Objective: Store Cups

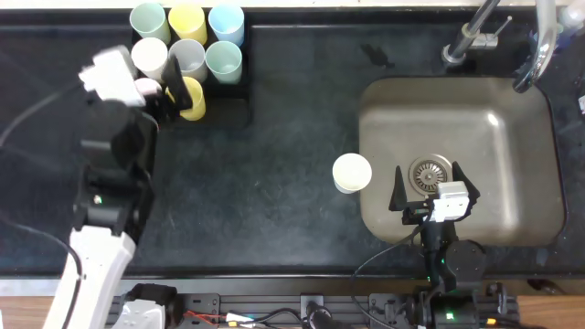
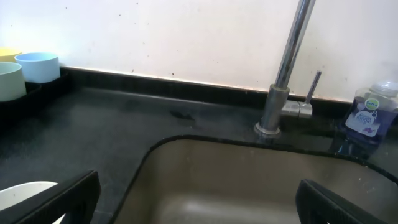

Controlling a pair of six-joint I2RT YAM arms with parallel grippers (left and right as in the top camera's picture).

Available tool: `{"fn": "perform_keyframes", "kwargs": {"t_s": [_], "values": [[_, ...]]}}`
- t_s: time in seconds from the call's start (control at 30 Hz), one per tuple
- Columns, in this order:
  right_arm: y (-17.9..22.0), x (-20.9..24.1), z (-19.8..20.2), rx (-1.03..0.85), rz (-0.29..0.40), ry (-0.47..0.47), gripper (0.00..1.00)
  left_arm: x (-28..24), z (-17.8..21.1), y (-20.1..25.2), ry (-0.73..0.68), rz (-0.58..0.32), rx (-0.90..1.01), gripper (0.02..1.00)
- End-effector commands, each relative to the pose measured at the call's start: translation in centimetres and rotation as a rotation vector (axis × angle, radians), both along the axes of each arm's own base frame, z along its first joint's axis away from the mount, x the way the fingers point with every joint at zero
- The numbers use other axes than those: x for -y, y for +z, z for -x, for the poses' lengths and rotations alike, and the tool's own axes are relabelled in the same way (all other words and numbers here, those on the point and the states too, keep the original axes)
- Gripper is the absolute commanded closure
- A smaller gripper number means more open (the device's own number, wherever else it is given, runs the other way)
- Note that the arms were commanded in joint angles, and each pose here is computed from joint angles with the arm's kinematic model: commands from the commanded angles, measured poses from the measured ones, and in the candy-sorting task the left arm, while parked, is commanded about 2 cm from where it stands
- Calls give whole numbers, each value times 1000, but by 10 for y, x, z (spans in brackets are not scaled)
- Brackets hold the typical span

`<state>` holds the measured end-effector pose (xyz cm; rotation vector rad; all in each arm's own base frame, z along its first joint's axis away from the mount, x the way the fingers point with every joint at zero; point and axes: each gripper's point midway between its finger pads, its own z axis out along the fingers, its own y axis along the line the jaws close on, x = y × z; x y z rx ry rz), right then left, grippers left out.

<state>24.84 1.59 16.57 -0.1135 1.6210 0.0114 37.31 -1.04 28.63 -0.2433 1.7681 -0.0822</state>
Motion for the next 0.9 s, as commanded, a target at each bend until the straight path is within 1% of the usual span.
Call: {"fn": "perform_keyframes", "kwargs": {"t_s": [0.03,0.23,0.43,0.63,0.73,0.9], "values": [[-3,0,0,1,-3,-4,5,-4,36,15,-22,-89,147,18],[-3,0,0,1,-3,-4,5,-11,76,-23,-11,-88,201,18],[-3,0,0,1,-3,-4,5,-14,102,-53,-9,-84,239,18],[-3,0,0,1,-3,-4,5,-15,118,-75,-8,-70,294,18],[-3,0,0,1,-3,-4,5,-11,121,-86,-32,-68,305,18],[-3,0,0,1,-3,-4,5,-8,127,-104,-57,-73,235,18]]}}
